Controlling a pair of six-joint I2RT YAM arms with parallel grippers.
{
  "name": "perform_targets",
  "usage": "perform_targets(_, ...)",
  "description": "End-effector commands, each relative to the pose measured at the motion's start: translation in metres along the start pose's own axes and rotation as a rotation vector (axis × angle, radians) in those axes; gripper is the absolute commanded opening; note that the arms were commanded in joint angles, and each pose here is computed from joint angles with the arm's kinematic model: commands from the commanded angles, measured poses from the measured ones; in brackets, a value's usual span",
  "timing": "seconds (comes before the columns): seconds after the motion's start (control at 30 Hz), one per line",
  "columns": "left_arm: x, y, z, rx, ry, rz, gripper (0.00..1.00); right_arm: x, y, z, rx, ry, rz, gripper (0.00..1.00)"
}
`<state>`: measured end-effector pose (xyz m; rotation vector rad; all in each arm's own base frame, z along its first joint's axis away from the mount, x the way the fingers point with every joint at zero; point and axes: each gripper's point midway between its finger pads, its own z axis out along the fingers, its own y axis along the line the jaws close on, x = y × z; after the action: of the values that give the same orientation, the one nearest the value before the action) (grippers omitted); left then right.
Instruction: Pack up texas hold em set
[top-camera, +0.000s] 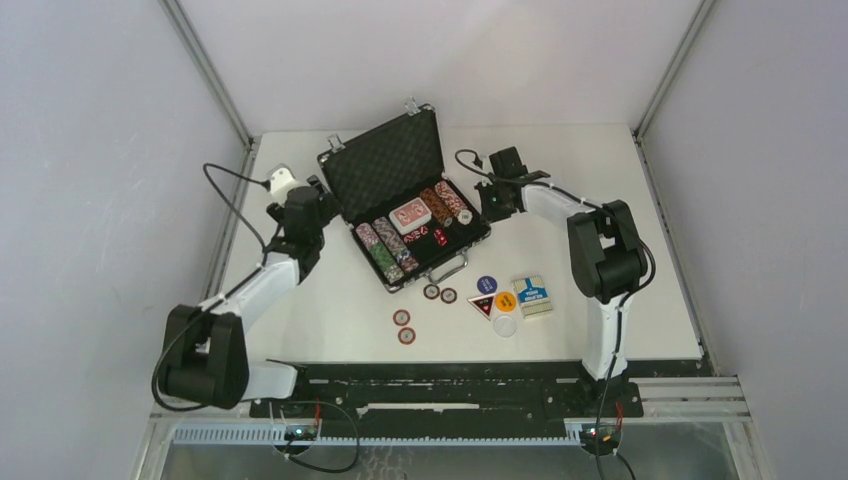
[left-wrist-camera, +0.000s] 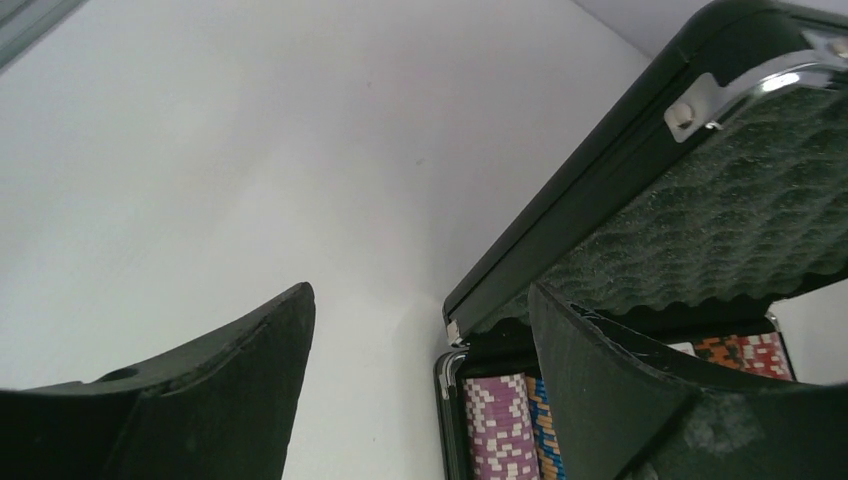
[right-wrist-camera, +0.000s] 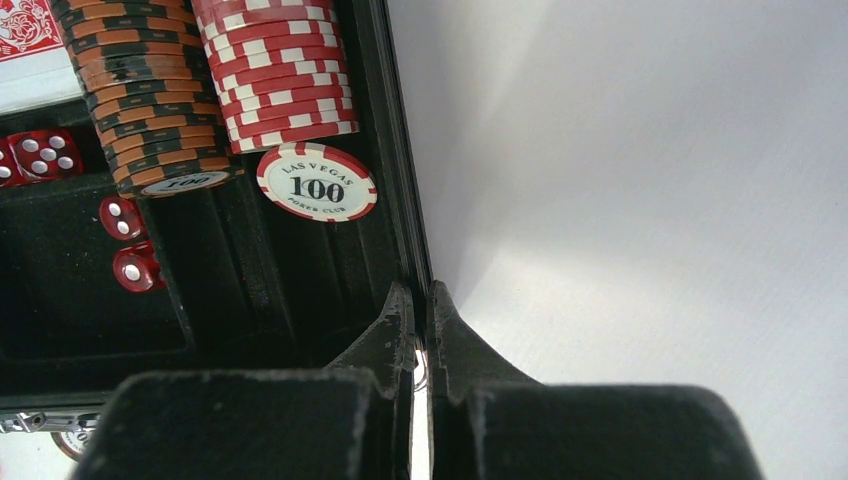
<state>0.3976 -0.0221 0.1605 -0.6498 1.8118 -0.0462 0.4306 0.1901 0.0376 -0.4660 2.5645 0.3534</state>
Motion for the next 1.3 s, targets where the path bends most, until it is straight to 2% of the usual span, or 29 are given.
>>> perform_targets(0.0,-0.009,-0.017,0.015,0.006,0.016,0.032,0.82,0.018,0.006,-0.013,0.033,0.054,0.031,0.0)
perform_targets(0.27,-0.002,-0.024,0.041,-0.039,0.071,0.09,0.82,0.034,0.02,-0.012,0.017,0.065,0.019,0.0)
perform_targets(0.73,-0.024,-0.038,0.077,-0.055,0.054,0.093,0.82,0.064,0.05,-0.013,-0.02,0.103,0.008,0.0)
perform_targets(1.27,-0.027,-0.053,0.121,-0.047,0.077,0.078,0.82,0.09,0.087,-0.008,-0.072,0.134,-0.039,0.0)
